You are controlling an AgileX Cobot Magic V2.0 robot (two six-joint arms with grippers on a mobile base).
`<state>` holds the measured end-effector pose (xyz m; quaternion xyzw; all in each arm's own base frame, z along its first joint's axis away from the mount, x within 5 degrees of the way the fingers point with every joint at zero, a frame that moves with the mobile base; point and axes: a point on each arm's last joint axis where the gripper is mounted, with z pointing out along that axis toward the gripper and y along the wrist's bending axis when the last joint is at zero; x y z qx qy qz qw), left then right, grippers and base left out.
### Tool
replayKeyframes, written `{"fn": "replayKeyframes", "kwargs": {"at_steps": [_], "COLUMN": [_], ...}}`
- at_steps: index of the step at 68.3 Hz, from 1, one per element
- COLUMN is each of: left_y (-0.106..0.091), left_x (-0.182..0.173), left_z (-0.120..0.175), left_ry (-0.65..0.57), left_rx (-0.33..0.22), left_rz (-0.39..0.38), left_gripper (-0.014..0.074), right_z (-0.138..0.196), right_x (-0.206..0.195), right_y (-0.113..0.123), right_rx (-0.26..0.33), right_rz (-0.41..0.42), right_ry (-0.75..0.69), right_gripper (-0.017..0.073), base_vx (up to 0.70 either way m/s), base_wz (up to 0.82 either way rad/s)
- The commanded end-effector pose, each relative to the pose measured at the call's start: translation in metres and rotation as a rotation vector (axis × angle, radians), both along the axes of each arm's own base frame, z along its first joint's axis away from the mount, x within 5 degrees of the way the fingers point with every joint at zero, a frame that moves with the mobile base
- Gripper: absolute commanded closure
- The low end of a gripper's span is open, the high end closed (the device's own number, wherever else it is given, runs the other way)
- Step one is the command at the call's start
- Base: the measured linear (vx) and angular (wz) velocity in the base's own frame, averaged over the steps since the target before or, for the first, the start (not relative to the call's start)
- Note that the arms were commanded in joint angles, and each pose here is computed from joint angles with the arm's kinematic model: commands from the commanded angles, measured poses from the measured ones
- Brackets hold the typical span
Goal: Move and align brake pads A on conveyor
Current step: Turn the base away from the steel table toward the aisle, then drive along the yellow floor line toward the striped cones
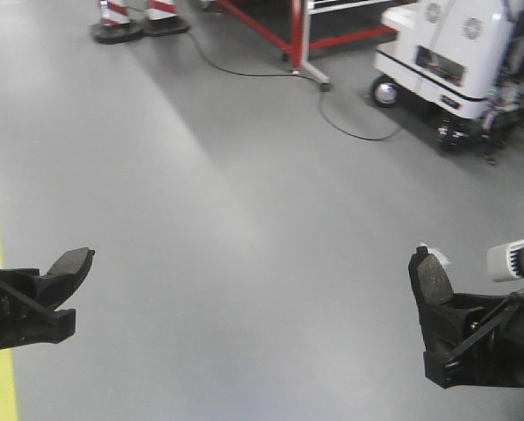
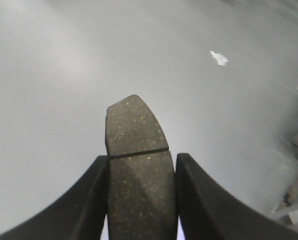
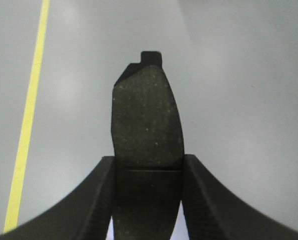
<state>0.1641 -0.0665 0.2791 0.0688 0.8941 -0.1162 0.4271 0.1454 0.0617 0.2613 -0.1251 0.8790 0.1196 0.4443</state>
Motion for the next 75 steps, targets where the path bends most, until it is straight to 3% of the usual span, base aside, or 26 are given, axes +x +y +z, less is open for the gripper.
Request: {"fn": "replayKeyframes", "kwargs": {"at_steps": [1,42,75], "left_y": [-0.0029,-0.0029,-0.0029], "left_x": [0.0031,0.0031,0.0031], "left_z": [0.0161,0.0161,0.0161], "left_ry": [-0.104,-0.104,-0.104], "left_rx": [-0.044,-0.044,-0.044], "left_rz": [-0.014,-0.014,-0.014], "left_gripper": [0.0454,0.0454,0.0454], "right_z": [0.018,0.018,0.018], "right_x": [0.0049,0.0049,0.0049], "right_y": [0.0017,0.0017,0.0017], "right_rx": [0.034,0.034,0.034], "right_rz": [0.005,0.005,0.005], "right_ry": [-0.119,-0.119,-0.119], "right_gripper": [0.0568,0.0568,0.0568], "base_vx": [0.14,0.17,0.29], "base_wz": [0.56,0.54,0.22]}}
